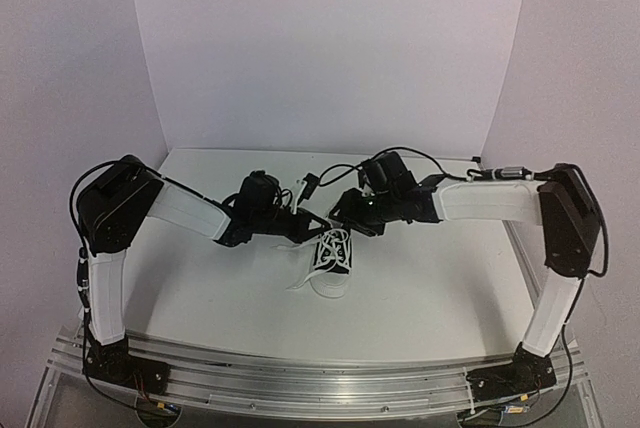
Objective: Tie the shoes
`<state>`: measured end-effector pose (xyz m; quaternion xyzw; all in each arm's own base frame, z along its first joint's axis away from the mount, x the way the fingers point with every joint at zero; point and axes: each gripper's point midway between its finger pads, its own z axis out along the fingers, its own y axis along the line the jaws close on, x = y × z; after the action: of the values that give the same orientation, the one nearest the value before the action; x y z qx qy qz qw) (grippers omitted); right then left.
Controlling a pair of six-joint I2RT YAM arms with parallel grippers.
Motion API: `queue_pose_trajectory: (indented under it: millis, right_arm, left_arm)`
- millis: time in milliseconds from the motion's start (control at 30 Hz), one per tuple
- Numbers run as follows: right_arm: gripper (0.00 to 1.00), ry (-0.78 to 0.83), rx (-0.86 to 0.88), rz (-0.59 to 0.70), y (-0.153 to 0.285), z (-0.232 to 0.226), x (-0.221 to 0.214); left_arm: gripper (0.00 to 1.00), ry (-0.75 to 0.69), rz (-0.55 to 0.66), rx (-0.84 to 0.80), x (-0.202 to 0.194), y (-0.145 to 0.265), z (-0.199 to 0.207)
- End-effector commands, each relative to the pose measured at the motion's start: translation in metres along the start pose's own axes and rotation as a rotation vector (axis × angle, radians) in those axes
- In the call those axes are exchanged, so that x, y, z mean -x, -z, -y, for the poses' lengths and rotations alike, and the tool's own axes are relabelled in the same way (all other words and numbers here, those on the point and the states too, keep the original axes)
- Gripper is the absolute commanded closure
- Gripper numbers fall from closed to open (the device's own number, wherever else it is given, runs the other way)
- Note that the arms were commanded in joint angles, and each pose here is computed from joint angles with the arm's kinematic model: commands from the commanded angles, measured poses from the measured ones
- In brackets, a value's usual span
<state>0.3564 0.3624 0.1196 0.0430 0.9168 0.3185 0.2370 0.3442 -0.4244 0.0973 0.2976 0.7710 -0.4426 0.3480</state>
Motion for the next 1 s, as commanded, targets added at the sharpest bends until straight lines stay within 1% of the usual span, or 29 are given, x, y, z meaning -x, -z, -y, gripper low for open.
queue_pose_trajectory:
  millis: [0, 67, 133, 333, 467, 567, 767, 967]
  right_arm:
    - [0.60, 0.104, -0.140, 0.011, 0.031, 0.014, -0.025]
    - [0.65, 0.143, -0.174, -0.042, 0.022, 0.017, -0.046]
    - [0.67, 0.169, -0.206, -0.069, 0.012, 0.021, -0.058]
    - [0.67, 0.200, -0.259, -0.066, -0.005, 0.027, -0.058]
    - [0.72, 0.203, -0.259, -0.094, -0.014, 0.028, -0.063]
    - [0.78, 0.203, -0.251, -0.117, -0.021, 0.027, -0.068]
    - [0.79, 0.222, -0.215, -0.112, -0.019, 0.013, -0.062]
    - [0.77, 0.229, -0.201, -0.065, -0.005, 0.003, -0.049]
  left_arm:
    - [1.00, 0.009, 0.051, 0.008, 0.013, 0.006, 0.000]
    - [1.00, 0.012, 0.051, 0.011, 0.012, 0.007, -0.002]
    - [1.00, 0.012, 0.050, 0.011, 0.012, 0.007, -0.002]
    - [1.00, 0.006, 0.054, 0.013, 0.014, 0.007, -0.003]
    - [1.00, 0.007, 0.051, 0.013, 0.013, 0.006, -0.004]
    - [1.00, 0.005, 0.049, 0.018, 0.013, 0.006, -0.005]
    - [1.00, 0.013, 0.041, 0.019, 0.010, 0.005, -0.006]
    - [1.00, 0.018, 0.045, 0.016, 0.011, 0.005, -0.005]
